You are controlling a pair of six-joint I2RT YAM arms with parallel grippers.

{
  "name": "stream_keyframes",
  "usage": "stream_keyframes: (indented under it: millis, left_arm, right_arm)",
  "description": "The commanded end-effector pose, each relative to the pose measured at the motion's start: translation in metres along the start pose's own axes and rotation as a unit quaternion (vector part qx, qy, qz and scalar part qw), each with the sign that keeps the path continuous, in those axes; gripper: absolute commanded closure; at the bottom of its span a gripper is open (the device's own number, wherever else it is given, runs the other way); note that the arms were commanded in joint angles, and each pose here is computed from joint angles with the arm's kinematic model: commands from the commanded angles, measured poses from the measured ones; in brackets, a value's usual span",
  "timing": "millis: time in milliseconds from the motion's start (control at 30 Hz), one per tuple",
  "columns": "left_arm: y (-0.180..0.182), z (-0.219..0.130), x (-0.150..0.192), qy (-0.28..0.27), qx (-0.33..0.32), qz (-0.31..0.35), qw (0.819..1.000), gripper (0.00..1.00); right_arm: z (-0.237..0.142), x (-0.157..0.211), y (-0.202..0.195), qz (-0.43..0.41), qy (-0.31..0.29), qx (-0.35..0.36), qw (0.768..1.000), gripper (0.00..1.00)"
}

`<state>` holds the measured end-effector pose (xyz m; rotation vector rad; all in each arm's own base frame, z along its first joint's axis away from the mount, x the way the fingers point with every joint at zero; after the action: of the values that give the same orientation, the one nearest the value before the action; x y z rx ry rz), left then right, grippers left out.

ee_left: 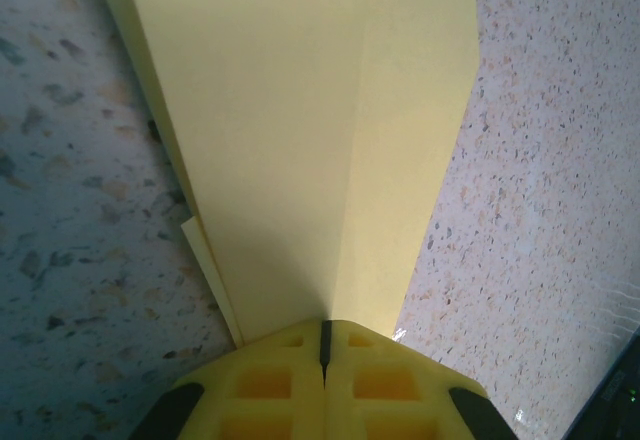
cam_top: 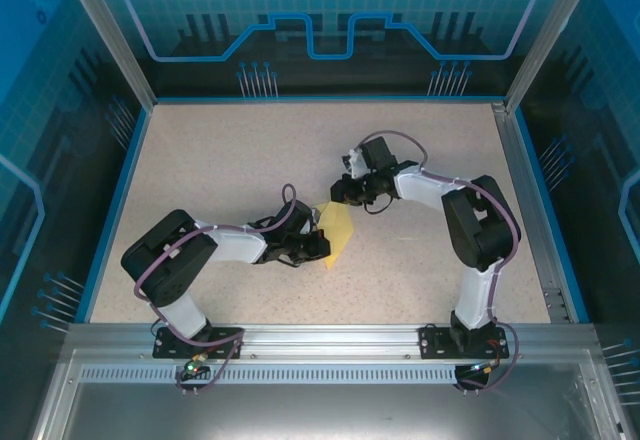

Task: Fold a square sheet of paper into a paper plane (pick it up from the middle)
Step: Fourth fold the wing at the center of the table.

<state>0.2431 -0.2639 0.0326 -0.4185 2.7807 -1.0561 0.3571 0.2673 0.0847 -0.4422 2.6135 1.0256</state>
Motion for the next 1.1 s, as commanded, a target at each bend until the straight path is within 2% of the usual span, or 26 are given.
stream_keyframes:
  millis: [0,333,733,900,1067]
  left_arm:
    - [0.077,0.0,0.035,0.055,-0.151,-0.039,0.986,0.98]
    - [0.061,-0.003,0.033,0.053,-0.122,-0.038,0.99,0.98]
    - [0.048,-0.005,0.027,0.044,-0.106,-0.039,0.993,0.97]
    - [0.048,-0.005,0.027,0.044,-0.105,-0.041,0.993,0.97]
    - [0.043,-0.007,0.026,0.041,-0.094,-0.041,0.994,0.95]
  right_arm:
    - [0.02,0.021,0.003,0.011,0.031,-0.014,0.999,0.85]
    - [0.048,0.074,-0.023,0.049,0.075,0.007,0.996,0.87]
    - [0.02,0.065,0.008,0.02,0.048,-0.024,0.998,0.85]
    - [0.026,0.077,0.015,0.014,0.063,-0.036,0.997,0.85]
    - [0.038,0.094,0.0,0.029,0.087,-0.014,0.996,0.85]
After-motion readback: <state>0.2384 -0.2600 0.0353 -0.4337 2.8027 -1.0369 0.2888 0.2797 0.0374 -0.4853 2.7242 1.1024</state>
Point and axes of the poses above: each hand's point on the last joint's axis, 136 mm out from that joint toward the fingers, its own z axis out along the fingers, its own y axis along the line the jaws close on, x = y × z, the point moved 3 cm from there along -z, back along the fingers, and after that the axes turned 12 degrees about -z, right-handed, at the moved point
